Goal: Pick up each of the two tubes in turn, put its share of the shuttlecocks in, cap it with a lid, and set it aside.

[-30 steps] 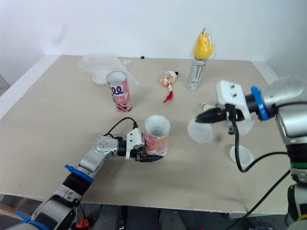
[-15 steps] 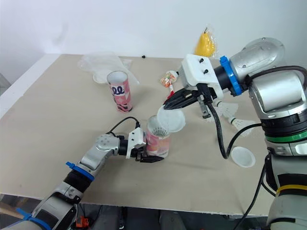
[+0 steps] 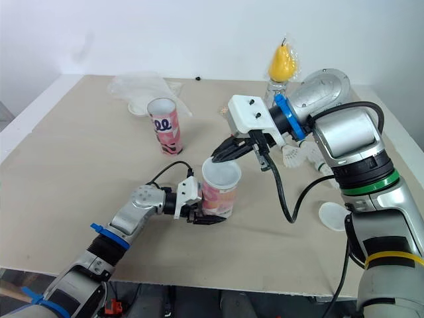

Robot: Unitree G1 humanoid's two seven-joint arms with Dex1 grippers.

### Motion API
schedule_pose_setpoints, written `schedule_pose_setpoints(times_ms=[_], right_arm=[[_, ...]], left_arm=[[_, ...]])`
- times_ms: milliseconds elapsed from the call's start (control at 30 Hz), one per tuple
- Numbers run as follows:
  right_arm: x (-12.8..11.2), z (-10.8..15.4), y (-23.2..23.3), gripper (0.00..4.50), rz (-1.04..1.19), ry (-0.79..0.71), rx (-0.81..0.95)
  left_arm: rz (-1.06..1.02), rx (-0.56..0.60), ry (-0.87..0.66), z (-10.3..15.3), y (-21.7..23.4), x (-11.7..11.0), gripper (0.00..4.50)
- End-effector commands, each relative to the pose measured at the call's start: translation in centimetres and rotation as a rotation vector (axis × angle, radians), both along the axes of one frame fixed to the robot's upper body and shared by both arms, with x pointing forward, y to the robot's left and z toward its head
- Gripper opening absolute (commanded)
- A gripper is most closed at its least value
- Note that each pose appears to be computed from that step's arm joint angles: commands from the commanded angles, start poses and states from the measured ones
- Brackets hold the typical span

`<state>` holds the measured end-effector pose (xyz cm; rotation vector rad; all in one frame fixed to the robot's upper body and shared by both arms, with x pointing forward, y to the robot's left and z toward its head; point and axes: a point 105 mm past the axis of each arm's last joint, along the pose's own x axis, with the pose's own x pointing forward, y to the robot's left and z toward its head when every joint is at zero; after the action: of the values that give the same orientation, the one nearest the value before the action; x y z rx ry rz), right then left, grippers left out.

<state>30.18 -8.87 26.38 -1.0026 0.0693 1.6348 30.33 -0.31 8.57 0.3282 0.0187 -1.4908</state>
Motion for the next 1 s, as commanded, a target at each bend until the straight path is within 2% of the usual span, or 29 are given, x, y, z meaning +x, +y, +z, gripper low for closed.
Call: schedule_pose_setpoints(times_ms=[33,1000], right_arm=[[-0.24,0.46,-0.02,0.04,0.042,-0.026,-0.028],[0.22,0.26,-0.29,0.04,0.064,-0.075,-0.066]], left_arm=[[0.018,0.079,0.049,-2.14,0.66,-0.22,3.04],[0.019,0.086,0.063,-2.38,0.68,-0.52,3.04]])
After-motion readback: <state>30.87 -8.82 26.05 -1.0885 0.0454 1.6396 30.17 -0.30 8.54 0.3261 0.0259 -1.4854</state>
